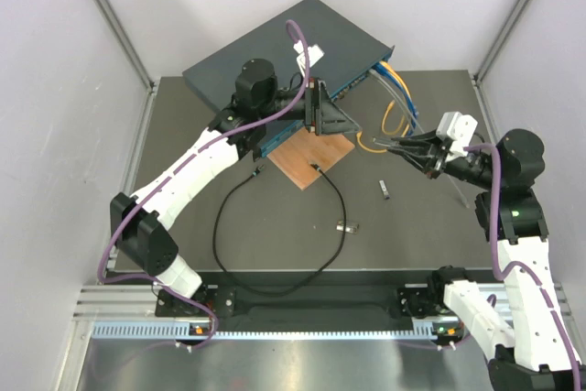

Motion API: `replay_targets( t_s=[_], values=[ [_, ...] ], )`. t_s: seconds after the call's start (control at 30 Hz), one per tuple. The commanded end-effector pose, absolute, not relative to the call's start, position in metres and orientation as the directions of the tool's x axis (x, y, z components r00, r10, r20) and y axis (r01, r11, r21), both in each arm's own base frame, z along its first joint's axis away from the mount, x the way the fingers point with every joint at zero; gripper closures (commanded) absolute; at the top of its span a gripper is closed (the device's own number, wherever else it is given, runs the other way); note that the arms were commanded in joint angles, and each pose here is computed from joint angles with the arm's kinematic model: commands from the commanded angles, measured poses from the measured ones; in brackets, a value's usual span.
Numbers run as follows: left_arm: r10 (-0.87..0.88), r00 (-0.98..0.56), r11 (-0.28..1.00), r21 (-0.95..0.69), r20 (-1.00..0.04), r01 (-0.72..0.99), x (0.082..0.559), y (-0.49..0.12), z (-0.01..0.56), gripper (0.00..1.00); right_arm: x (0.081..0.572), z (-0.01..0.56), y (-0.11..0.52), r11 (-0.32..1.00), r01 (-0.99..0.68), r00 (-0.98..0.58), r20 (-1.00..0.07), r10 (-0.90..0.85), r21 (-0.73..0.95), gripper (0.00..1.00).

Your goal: Insert the plug into the switch port

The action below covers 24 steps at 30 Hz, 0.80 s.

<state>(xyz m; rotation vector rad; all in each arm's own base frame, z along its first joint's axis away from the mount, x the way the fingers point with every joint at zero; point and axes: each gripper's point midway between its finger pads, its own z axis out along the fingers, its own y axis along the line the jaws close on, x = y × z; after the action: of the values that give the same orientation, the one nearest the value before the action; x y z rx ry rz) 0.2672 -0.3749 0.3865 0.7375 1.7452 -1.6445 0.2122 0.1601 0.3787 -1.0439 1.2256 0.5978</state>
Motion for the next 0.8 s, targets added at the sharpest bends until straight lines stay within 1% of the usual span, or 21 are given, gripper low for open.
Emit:
replay_targets(
  t_s=[0.0, 0.07, 0.1, 0.33, 0.5, 0.63, 0.67, 0.73, 0.77],
  values=[
    [-0.086, -0.674, -0.101, -0.666, -0.734, 0.739, 0.248, -0.377, 0.439, 0.30, 0.206, 0.416, 0.167, 0.443, -0.815, 0.392, -0.918, -0.054, -0.374, 1.00],
    [-0.090, -0.687, -0.113, -0.678, -0.721, 0.726, 0.249, -0.379, 0.441, 0.29, 0.209, 0.413, 0.168, 0.455, -0.815, 0.380, -0.924, -0.045, -0.357, 1.00],
    [-0.089, -0.696, -0.120, -0.686, -0.712, 0.717, 0.247, -0.380, 0.443, 0.29, 0.208, 0.419, 0.171, 0.453, -0.810, 0.403, -0.915, -0.033, -0.373, 1.00],
    [-0.050, -0.728, -0.143, -0.716, -0.684, 0.683, 0.238, -0.395, 0.431, 0.28, 0.212, 0.427, 0.176, 0.465, -0.796, 0.432, -0.902, -0.012, -0.388, 1.00],
    [-0.046, -0.760, -0.120, -0.751, -0.649, 0.649, 0.242, -0.401, 0.421, 0.32, 0.213, 0.427, 0.177, 0.466, -0.789, 0.445, -0.895, -0.015, -0.400, 1.00],
    [-0.030, -0.755, -0.150, -0.743, -0.656, 0.652, 0.235, -0.407, 0.426, 0.44, 0.217, 0.419, 0.176, 0.472, -0.783, 0.441, -0.897, -0.039, -0.405, 1.00],
    [-0.022, -0.752, -0.156, -0.741, -0.659, 0.653, 0.233, -0.408, 0.424, 0.52, 0.218, 0.417, 0.176, 0.475, -0.779, 0.443, -0.895, -0.048, -0.410, 1.00],
    [-0.013, -0.756, -0.164, -0.745, -0.654, 0.647, 0.230, -0.410, 0.420, 0.58, 0.220, 0.413, 0.176, 0.473, -0.779, 0.439, -0.897, -0.057, -0.411, 1.00],
    [-0.013, -0.754, -0.168, -0.742, -0.657, 0.649, 0.228, -0.410, 0.420, 0.65, 0.220, 0.411, 0.176, 0.469, -0.781, 0.437, -0.898, -0.062, -0.412, 1.00]
  ],
)
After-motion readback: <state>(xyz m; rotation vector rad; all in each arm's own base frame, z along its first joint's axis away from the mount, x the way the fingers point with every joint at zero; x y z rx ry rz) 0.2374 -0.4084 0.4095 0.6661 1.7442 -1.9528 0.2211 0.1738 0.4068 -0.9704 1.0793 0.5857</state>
